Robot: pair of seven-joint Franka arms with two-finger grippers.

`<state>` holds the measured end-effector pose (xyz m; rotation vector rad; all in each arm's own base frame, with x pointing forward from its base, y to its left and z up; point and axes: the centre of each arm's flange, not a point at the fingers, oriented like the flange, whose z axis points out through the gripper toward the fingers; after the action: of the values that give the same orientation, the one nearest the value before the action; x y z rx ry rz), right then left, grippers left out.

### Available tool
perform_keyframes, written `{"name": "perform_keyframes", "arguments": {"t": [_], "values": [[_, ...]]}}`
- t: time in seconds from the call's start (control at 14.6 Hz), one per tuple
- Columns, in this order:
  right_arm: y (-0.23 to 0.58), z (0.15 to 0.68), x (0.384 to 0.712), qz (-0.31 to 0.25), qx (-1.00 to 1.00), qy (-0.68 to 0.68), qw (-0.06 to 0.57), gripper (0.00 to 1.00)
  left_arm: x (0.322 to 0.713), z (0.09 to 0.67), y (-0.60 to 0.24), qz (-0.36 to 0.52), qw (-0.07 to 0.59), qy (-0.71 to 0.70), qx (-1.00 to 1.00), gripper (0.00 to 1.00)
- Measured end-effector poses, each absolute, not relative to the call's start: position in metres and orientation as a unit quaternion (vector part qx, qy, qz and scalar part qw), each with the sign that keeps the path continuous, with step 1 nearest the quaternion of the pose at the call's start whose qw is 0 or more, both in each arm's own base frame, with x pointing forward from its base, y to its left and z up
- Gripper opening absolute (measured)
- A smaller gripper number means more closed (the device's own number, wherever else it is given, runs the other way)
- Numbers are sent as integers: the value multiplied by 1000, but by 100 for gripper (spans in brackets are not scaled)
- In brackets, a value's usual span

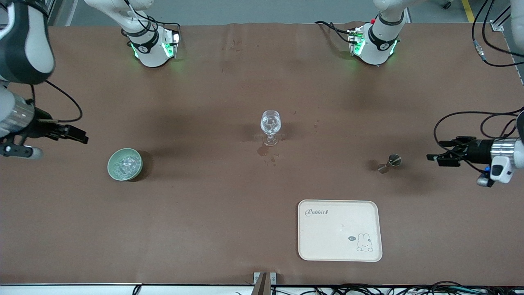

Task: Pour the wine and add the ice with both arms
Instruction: 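Reach the right gripper to the green bowl while the left gripper reaches the jigger, then grasp an ice cube with the right gripper while the left gripper grasps the jigger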

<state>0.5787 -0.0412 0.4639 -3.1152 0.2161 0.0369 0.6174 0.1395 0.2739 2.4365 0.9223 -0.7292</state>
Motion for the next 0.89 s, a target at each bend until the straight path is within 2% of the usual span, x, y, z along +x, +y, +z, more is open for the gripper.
{"name": "perform_keyframes", "arguments": {"t": [0.2,0.48,0.89], "values": [[-37,413,571,-8,-998,66,9,100,622,241,126,-293,226,387,845,94],[-31,352,558,-33,-998,55,7,100,624,213,114,-317,274,413,809,91],[-29,268,556,-29,-999,25,5,100,628,177,109,-327,312,460,765,89]]}}
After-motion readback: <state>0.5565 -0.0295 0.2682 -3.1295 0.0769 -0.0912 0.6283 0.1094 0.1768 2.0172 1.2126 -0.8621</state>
